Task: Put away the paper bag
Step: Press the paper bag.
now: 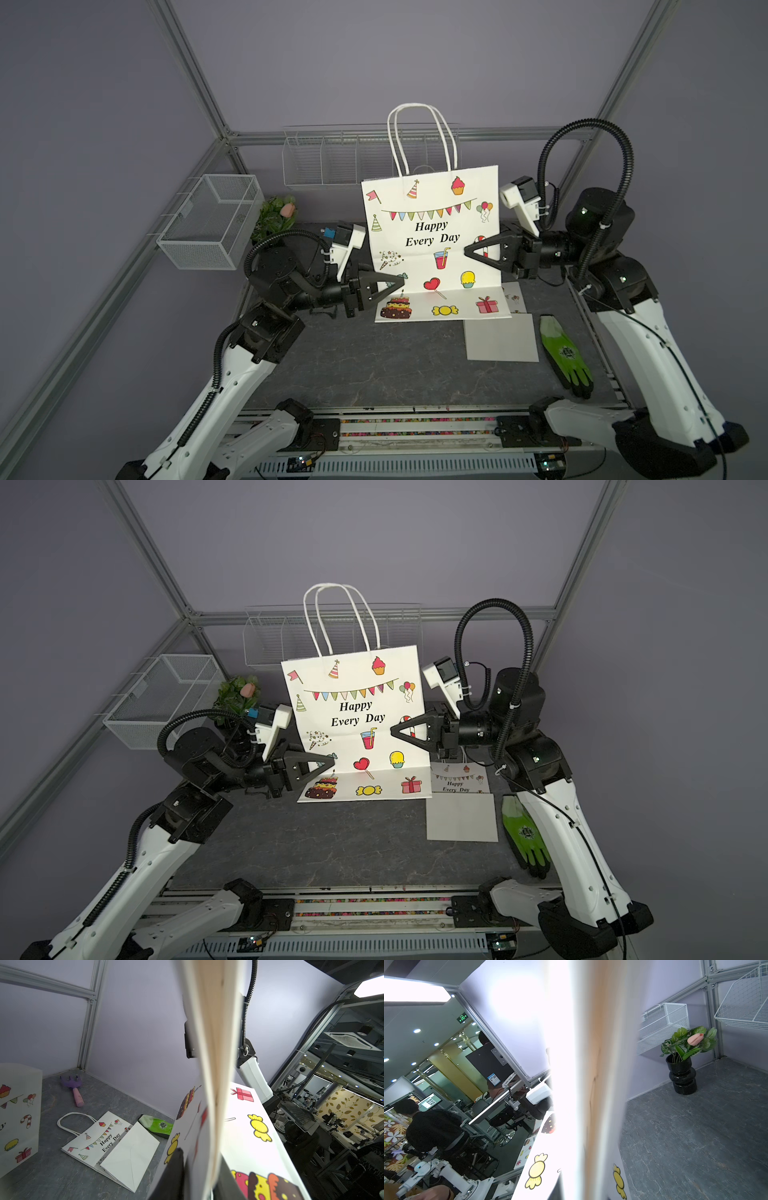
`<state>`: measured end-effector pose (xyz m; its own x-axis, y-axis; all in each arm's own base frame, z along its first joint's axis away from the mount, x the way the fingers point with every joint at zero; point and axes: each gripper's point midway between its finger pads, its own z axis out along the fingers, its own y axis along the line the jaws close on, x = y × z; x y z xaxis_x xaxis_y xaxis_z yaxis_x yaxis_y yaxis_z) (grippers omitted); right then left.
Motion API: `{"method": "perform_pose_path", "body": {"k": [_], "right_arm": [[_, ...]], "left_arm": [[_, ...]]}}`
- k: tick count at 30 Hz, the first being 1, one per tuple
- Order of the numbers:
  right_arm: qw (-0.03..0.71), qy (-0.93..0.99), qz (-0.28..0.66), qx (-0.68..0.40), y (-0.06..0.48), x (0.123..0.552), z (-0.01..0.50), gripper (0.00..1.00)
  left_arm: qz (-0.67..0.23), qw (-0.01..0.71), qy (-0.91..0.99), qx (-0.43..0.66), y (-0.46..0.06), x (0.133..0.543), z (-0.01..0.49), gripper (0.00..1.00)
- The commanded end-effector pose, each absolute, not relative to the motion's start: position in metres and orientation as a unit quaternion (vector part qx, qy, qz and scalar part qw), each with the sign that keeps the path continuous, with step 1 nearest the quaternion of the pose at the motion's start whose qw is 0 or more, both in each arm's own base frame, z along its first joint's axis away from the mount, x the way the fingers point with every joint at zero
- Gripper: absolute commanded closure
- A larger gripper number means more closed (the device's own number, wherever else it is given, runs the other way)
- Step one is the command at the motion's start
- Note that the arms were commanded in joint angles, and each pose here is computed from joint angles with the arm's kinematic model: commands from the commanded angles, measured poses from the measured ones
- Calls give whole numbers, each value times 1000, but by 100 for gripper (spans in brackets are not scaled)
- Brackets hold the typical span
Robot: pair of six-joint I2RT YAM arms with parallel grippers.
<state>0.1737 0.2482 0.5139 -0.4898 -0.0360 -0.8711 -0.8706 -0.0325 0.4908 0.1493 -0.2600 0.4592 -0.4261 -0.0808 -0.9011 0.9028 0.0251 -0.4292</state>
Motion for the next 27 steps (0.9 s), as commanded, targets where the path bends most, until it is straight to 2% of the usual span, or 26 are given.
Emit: {"method": "perform_pose_path", "body": {"k": [1, 4, 6, 11, 15, 17, 22, 24, 25, 27], "right_arm": [[340, 593, 616, -392, 244, 160, 517, 87], [335, 594, 617, -394, 244, 159, 512, 81], [332, 595, 617, -394, 244, 159, 509, 73], [333, 611, 600, -394, 241, 156, 493, 24], [337, 625, 586, -391, 238, 156, 478, 4], [337, 629, 583, -389, 238, 157, 470, 0], [326, 635, 585, -385, 240, 161, 458, 6], [320, 631, 593, -385, 241, 162, 455, 2], [316, 627, 598, -386, 242, 160, 455, 3], [312, 619, 605, -392, 243, 156, 455, 13]], "left_arm": [[-602, 407, 586, 358, -259, 144, 460, 85], [-603, 410, 582, 360, -257, 141, 462, 95], [-604, 412, 579, 361, -256, 139, 465, 100], [-603, 410, 576, 369, -254, 133, 467, 100], [-607, 402, 567, 385, -251, 122, 471, 100], [-612, 393, 561, 396, -249, 113, 472, 100], [-609, 384, 556, 415, -244, 100, 473, 100], [-609, 387, 554, 416, -243, 98, 475, 100], [-608, 387, 556, 414, -244, 100, 475, 100], [-608, 386, 557, 413, -245, 102, 476, 100]]}}
